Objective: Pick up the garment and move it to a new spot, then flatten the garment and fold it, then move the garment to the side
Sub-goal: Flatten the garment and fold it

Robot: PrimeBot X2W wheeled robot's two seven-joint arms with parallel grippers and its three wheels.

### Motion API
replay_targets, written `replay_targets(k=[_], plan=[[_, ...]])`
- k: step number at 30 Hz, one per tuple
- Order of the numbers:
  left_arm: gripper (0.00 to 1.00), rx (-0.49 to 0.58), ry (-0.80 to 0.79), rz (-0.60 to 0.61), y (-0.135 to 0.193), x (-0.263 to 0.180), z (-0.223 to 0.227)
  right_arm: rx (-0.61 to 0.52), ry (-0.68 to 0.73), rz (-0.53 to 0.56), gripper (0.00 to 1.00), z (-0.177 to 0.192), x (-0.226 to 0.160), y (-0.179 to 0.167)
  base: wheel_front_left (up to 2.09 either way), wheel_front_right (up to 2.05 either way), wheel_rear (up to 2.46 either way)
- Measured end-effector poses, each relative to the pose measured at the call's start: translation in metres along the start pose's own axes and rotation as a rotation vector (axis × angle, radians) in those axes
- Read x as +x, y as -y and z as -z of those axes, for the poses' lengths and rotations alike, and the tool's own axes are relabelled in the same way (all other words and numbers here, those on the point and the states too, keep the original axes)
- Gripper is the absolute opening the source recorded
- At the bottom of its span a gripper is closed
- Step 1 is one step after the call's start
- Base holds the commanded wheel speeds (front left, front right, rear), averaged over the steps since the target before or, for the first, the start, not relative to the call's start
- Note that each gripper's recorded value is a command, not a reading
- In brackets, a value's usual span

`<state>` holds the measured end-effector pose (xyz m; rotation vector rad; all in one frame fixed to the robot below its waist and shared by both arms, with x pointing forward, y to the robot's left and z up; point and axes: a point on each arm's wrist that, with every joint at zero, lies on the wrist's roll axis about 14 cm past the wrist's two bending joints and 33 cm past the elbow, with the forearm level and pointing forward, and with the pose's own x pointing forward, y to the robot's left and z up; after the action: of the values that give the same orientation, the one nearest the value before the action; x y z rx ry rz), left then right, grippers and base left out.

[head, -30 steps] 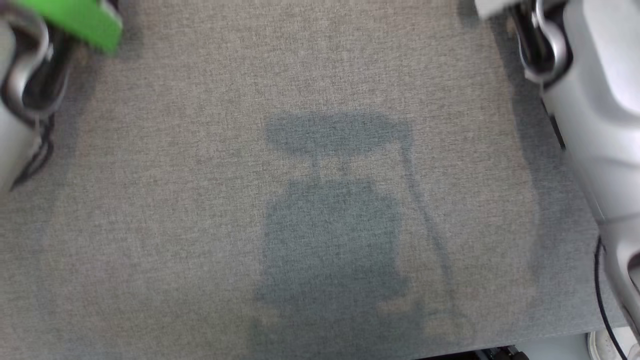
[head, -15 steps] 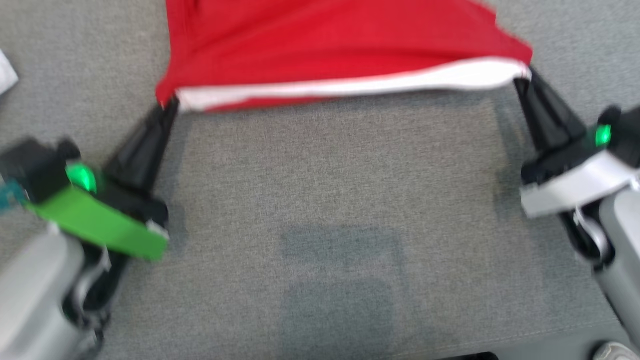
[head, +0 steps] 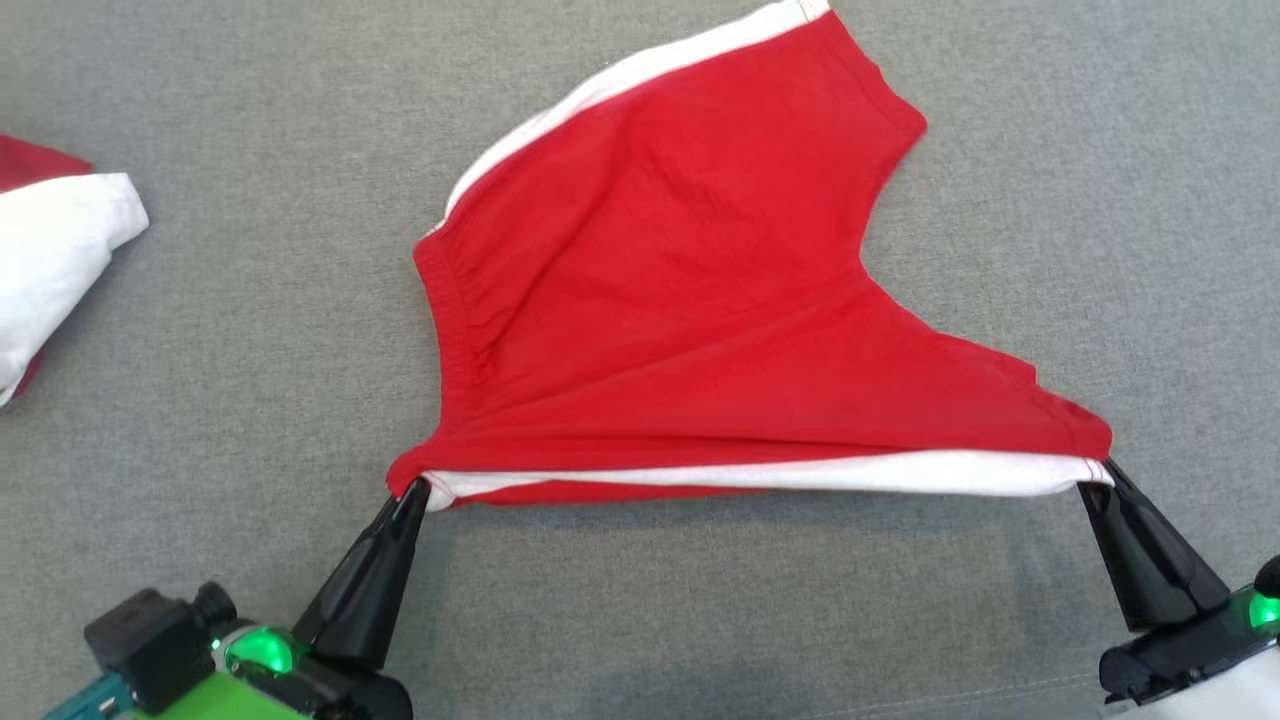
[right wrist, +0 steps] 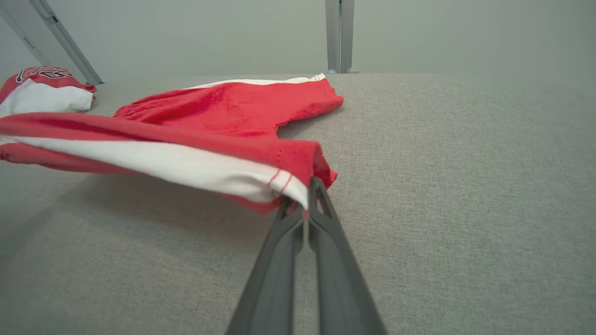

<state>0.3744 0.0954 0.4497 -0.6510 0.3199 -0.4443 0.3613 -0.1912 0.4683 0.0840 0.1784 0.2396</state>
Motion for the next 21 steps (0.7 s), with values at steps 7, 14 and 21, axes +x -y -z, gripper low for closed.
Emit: replay_targets(k=[7,14,21], plan=[[0.0,0.006,-0.028,0.013,0.004,-0.002,0.003,-0.012,0.033,-0.03,0.0,-0.017,0.016,-0.004,0.0,0.0,0.0],[0.0,0.03,-0.038,0.079,0.002,0.052,-0.032,0.009,0.051,-0.106,0.0,-0.034,0.089,0.002,0.0,0.0,0.0],[0.0,0.049,-0.099,0.016,-0.035,0.108,-0.047,0.07,-0.032,-0.144,0.0,-0.026,0.174,0.013,0.0,0.0,0.0]])
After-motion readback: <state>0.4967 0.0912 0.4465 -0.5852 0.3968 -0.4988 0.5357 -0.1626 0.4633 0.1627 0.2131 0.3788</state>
